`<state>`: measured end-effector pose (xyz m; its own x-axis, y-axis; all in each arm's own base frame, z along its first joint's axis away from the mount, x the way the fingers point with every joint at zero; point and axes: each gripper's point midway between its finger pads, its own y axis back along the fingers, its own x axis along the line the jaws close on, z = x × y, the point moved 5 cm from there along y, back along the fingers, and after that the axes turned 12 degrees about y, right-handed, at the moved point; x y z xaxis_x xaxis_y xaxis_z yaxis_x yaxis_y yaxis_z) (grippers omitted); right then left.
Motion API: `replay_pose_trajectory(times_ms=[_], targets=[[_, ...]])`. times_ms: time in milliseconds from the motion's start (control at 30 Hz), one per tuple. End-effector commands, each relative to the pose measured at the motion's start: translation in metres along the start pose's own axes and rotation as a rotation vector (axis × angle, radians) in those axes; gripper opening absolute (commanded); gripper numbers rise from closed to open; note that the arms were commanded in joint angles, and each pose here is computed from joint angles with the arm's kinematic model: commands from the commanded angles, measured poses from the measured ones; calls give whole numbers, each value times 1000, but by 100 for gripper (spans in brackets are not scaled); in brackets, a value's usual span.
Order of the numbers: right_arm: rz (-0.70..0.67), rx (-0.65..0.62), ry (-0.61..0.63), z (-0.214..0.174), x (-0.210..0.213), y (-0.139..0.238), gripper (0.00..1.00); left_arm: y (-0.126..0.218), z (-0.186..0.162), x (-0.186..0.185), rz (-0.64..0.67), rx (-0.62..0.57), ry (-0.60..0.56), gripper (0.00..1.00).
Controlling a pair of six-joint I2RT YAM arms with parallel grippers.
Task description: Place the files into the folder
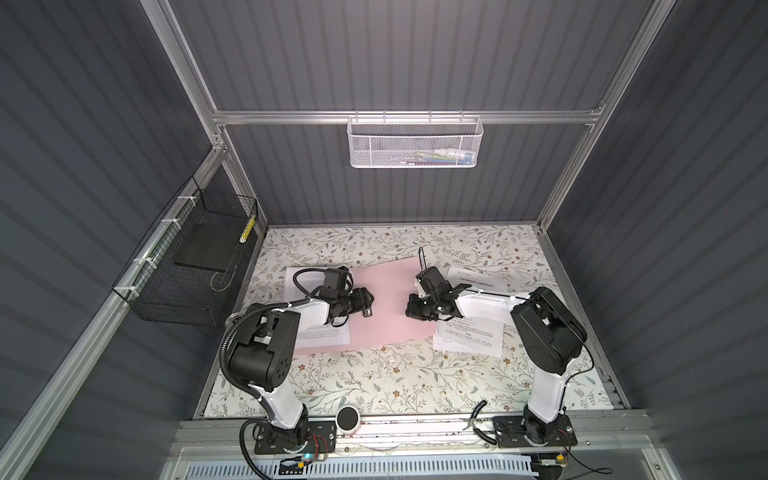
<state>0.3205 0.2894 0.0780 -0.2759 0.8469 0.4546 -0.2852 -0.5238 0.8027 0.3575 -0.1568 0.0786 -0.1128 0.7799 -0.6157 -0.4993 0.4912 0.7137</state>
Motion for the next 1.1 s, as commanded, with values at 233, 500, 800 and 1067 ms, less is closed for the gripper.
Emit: replay_pose_trajectory(times_ms=[233,500,800,1067], targets=[[74,13,17,5,26,-10,0,-10,-3,-19,-87,12,-7,66],[100,17,66,12,54,-16,0,-7,-3,-28,-105,-1,8,65],[125,30,111,19,83,-27,3,33,12,-48,-115,-100,-2,69],[144,48,124,18,99,-38,11,93,6,-43,-19,-215,-37,69]])
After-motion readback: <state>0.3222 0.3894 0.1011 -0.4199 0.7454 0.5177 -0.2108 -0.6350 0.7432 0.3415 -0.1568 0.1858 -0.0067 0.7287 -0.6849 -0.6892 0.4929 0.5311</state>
